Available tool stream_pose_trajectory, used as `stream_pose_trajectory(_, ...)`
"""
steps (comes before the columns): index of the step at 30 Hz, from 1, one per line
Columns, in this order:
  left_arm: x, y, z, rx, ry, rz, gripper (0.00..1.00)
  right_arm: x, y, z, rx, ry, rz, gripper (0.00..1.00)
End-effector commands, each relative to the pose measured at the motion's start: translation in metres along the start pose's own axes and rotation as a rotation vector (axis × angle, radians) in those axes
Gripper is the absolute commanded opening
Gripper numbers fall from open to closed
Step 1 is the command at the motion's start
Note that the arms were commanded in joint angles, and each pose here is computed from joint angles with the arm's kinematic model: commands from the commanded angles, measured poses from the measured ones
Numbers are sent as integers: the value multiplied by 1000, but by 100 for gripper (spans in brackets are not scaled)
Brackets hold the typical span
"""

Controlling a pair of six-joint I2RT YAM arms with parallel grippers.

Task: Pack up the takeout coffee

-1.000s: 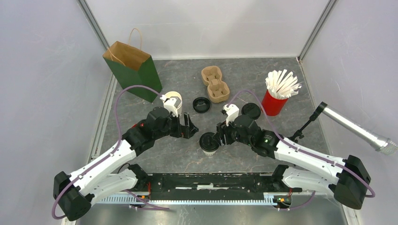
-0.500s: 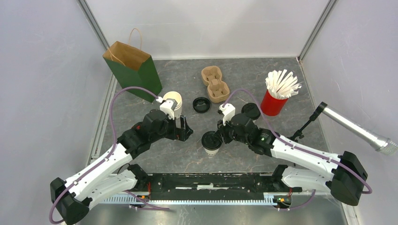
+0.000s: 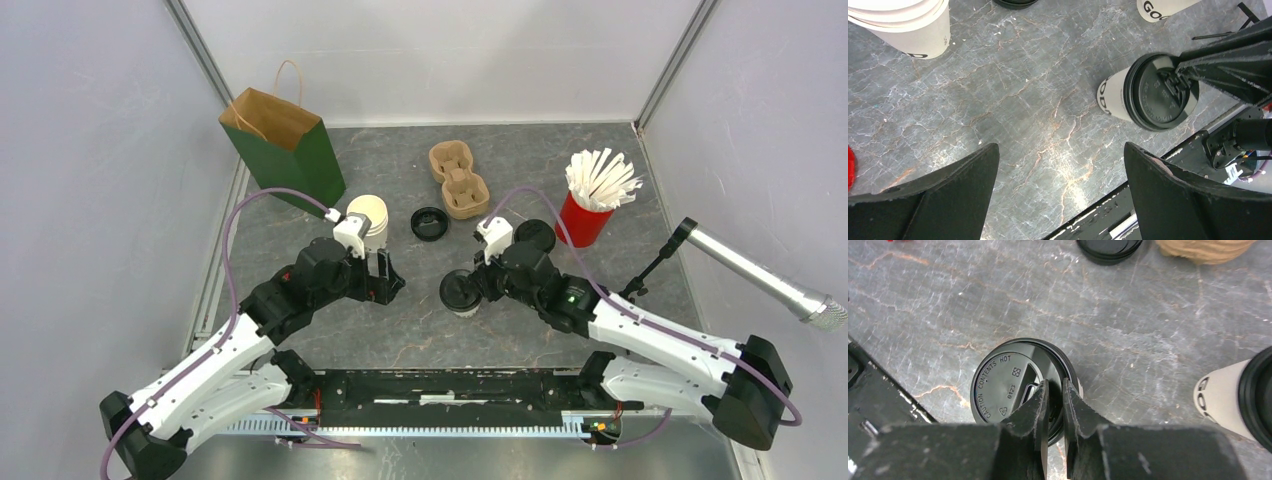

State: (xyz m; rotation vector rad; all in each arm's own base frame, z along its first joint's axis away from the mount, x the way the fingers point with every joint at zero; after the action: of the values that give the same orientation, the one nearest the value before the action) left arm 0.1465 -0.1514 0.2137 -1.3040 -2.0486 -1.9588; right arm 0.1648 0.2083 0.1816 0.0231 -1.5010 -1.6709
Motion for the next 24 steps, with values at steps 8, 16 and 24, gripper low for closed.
stream_pose_trajectory(8, 8, 13, 2, -50, 9, -48, 100, -4, 39, -38, -1, -55, -150, 10)
stream_pose_trajectory(16, 10, 10, 3, -50, 16, -42, 100, -18, 50, -65, -38, -89, -174, 9)
stream_pose_trajectory(24, 12, 7, 1, -48, -3, -28, 100, -19, 51, -91, -73, -122, -156, 8)
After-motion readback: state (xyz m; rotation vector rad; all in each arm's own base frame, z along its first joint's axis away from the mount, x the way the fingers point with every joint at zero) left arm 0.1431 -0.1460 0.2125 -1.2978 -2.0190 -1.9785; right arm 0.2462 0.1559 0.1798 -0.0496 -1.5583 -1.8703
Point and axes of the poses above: each gripper's point midway between its finger pads, its own x axis back along the fingers, its own z axis along the line the jaws close on, y = z × x, the point moved 7 cm from there along x, back along the fingers, and after that the axes turned 10 degrees about -x, right-handed, at the moved point
